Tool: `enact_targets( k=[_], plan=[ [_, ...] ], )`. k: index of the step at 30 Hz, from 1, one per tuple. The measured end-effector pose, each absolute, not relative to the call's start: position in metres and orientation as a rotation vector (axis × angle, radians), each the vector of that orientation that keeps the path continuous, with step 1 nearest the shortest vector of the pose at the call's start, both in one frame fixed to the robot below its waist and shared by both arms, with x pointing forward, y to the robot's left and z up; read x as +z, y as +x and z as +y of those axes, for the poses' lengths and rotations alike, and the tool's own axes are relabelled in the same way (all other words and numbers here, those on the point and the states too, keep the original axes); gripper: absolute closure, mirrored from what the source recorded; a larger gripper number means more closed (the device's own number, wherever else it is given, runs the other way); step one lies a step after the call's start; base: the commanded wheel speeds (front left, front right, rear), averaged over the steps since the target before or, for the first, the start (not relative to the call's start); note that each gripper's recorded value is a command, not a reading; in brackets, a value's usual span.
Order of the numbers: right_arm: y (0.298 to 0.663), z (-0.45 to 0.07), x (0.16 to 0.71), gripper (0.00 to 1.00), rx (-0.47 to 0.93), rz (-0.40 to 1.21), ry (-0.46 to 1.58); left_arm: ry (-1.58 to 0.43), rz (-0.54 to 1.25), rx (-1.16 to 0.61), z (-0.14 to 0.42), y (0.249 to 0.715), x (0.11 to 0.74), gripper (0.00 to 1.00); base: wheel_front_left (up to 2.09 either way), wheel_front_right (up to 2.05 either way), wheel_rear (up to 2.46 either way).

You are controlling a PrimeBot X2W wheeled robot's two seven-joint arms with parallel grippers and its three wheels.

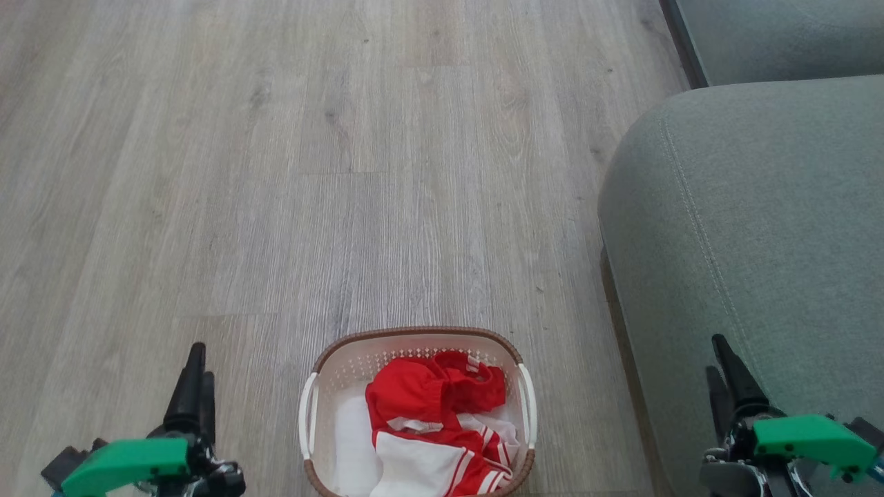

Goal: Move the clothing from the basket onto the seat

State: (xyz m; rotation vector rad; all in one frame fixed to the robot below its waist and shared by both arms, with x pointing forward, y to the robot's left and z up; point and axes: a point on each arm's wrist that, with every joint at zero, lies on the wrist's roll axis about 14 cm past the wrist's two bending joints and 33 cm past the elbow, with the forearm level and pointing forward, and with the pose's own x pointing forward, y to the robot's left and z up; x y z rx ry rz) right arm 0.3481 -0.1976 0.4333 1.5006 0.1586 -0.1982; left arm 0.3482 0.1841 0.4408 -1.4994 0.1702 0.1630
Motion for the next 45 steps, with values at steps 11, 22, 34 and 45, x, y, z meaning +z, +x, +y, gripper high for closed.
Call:
enact_targets(
  k=[11, 22, 34, 45],
  plan=[
    [0.353, -0.194, 0.445, 0.00, -0.154, 0.144, 1.361, -1.359, 0.159, 0.141, 0.182, 0.352, 0.453, 0.00, 0.00, 0.00, 0.00],
    [0.359, -0.183, 0.458, 0.00, -0.088, 0.132, 1.182, -1.143, 0.167, 0.090, 0.171, 0.354, 0.463, 0.00, 0.00, 0.00, 0.00],
    [0.363, -0.172, 0.469, 0.00, -0.027, 0.118, 1.008, -0.919, 0.153, 0.085, 0.170, 0.353, 0.468, 0.00, 0.00, 0.00, 0.00],
    [0.363, -0.161, 0.472, 0.00, 0.015, 0.111, 0.870, -0.731, 0.158, 0.106, 0.175, 0.347, 0.465, 0.00, 0.00, 0.00, 0.00]
  ],
)
